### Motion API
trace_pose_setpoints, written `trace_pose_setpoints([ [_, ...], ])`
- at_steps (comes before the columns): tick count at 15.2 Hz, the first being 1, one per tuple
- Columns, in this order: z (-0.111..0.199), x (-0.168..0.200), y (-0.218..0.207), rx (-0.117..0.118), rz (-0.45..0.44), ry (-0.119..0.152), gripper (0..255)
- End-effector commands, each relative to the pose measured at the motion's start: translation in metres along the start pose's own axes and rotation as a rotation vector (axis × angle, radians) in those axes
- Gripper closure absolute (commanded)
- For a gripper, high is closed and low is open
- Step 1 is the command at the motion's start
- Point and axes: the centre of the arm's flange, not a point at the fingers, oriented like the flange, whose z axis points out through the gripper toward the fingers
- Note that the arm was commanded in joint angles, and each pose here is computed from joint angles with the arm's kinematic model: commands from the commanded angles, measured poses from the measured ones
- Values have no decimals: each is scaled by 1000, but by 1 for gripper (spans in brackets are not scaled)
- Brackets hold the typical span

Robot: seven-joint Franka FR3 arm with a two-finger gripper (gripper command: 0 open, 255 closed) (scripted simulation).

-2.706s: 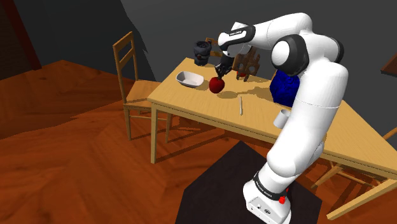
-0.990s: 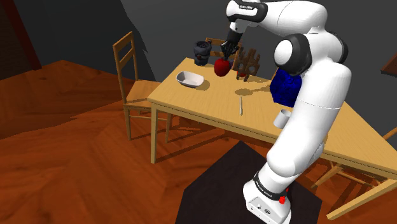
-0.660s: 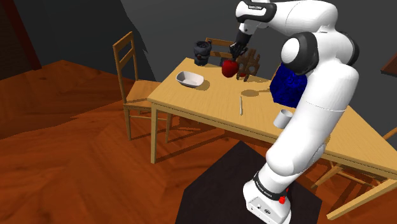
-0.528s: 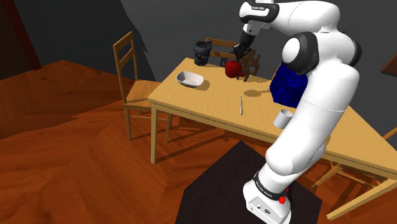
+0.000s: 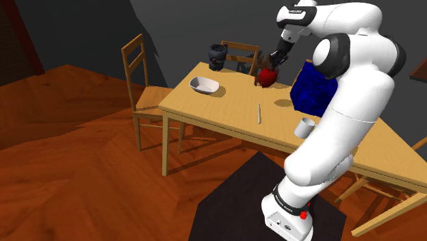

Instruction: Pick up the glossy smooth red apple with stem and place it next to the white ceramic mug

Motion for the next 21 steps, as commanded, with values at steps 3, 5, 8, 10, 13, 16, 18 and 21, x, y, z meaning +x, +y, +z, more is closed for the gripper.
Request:
trace_pose_setpoints([
  [3,-5,-20,50,0,-2,0,255],
  [5,-7,-31,74,0,-2,0,255],
  [8,-10,-47,110,0,-2,0,255],
  [10,-13,-58,134,0,-2,0,255],
  [13,-16,-74,170,0,-2,0,255],
  [16,-19,-91,205,0,-2,0,255],
  [18,-21,-102,229,0,-2,0,255],
  [21,-24,-118,265,0,-2,0,255],
])
